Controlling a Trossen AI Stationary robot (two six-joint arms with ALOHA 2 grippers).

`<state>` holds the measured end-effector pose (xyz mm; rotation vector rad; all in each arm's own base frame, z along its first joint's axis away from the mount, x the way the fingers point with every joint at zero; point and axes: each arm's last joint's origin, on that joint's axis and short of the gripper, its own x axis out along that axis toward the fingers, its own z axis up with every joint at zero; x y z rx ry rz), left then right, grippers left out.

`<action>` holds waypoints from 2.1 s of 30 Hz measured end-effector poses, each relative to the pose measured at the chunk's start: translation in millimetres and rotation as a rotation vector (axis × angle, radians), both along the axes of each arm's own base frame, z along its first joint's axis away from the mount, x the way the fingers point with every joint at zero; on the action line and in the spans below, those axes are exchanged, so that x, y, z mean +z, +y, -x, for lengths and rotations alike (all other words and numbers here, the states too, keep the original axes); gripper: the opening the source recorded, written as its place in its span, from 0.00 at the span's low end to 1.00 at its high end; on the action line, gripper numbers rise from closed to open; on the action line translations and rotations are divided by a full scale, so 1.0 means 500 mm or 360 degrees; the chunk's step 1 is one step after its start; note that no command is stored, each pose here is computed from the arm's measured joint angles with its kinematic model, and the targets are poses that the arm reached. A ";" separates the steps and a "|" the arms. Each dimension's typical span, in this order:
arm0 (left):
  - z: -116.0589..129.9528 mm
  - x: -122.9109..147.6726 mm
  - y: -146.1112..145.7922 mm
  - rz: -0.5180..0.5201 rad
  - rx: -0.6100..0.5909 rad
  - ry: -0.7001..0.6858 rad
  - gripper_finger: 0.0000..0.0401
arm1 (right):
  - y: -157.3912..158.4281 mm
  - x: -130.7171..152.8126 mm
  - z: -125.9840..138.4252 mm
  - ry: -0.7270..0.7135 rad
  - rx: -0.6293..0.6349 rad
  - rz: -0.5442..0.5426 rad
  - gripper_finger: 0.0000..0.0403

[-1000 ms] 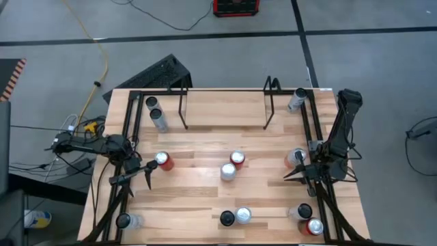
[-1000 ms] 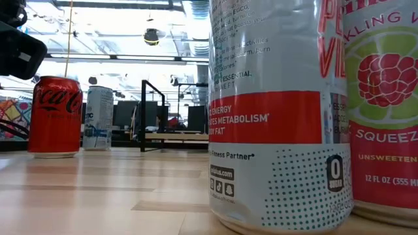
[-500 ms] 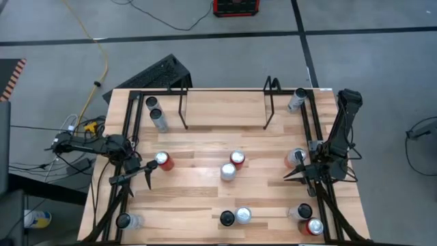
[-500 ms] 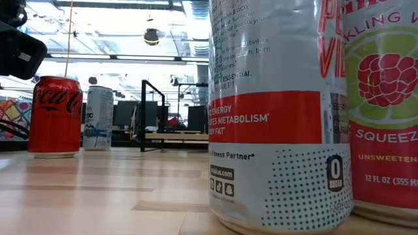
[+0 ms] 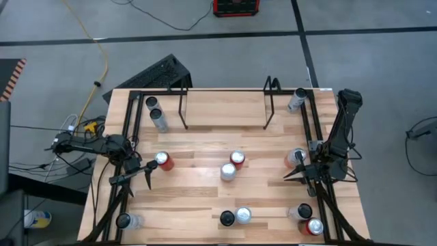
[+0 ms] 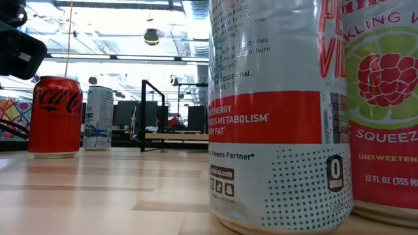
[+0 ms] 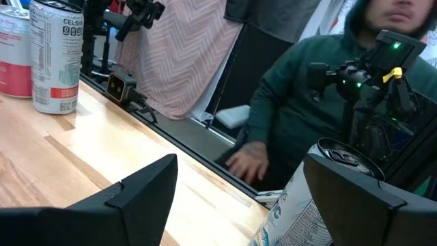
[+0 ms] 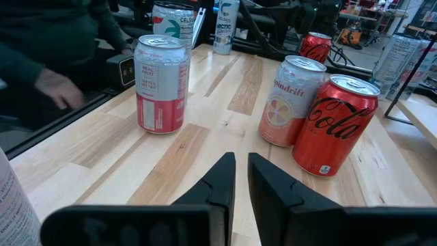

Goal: Place canned beverage on shelf

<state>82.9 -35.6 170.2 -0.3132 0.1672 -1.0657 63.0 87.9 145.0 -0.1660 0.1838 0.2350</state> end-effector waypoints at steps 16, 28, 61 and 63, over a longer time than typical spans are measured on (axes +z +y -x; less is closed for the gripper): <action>0.000 0.000 0.000 0.0000 0.0000 0.0000 0.76 | 0.000 0.000 0.000 0.0000 0.0001 -0.0001 0.17; 0.000 0.000 0.000 -0.0144 0.0007 -0.0266 0.76 | 0.000 0.000 0.000 0.0000 0.0000 -0.0002 0.17; 0.019 0.110 0.024 0.0376 0.0738 -0.0971 0.76 | -0.043 0.112 -0.053 -0.0707 -0.0259 -0.0016 0.16; 0.015 0.109 0.028 0.0395 0.0875 -0.0949 0.76 | -0.050 0.117 -0.060 -0.0769 -0.0200 -0.0027 0.16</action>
